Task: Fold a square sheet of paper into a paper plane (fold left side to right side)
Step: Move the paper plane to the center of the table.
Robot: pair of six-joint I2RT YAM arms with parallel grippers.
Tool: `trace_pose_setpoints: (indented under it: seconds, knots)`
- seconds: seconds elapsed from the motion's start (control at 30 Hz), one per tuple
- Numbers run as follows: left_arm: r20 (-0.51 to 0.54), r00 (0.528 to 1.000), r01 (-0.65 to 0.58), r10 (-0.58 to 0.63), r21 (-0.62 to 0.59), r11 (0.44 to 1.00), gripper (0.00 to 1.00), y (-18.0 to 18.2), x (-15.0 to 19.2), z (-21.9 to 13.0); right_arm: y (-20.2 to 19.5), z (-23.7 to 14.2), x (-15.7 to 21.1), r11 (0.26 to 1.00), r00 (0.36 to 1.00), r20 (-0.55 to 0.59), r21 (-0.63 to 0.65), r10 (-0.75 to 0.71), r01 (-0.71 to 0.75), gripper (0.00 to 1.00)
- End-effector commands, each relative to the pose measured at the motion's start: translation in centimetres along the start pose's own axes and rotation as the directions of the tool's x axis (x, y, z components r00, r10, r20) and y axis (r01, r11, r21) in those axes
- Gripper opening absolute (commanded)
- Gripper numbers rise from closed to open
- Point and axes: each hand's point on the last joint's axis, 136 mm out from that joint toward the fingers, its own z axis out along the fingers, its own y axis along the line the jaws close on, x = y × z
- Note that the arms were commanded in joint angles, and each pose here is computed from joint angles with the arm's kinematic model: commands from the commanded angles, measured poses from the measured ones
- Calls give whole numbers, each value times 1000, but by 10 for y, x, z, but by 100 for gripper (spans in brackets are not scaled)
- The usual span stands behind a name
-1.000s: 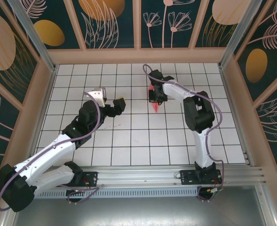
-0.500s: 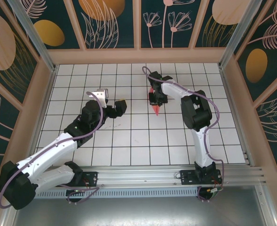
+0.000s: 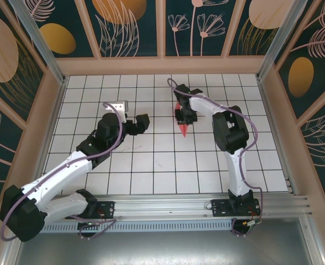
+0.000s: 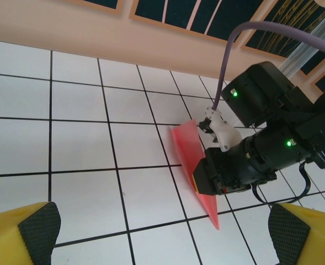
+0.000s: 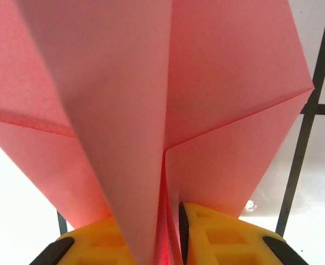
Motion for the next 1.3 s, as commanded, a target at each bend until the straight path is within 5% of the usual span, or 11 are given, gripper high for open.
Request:
trace_pose_setpoints:
  seconds: [0.0,0.47,0.67,0.93,1.07,1.27]
  knots:
    - [-17,999,36,-36,14,999,99,0,-6,2,0,-15,0,1000,1000,-1,11,-9,9,24]
    - [-55,989,139,-138,1,990,99,23,-6,15,-3,-72,7,999,998,59,53,-13,10,40]
    - [11,984,179,-179,-33,983,99,44,-25,9,-24,-133,-7,999,961,276,37,23,-35,51]
    - [274,951,224,-141,-301,927,99,133,-65,-21,-124,-207,-12,975,729,665,6,160,-220,77]
    - [372,928,188,25,-523,832,99,179,-67,-47,-172,-220,-1,951,594,777,-21,209,-308,85]
    - [445,871,192,208,-698,690,99,222,-48,-76,-233,-201,25,903,392,886,-64,248,-426,99]
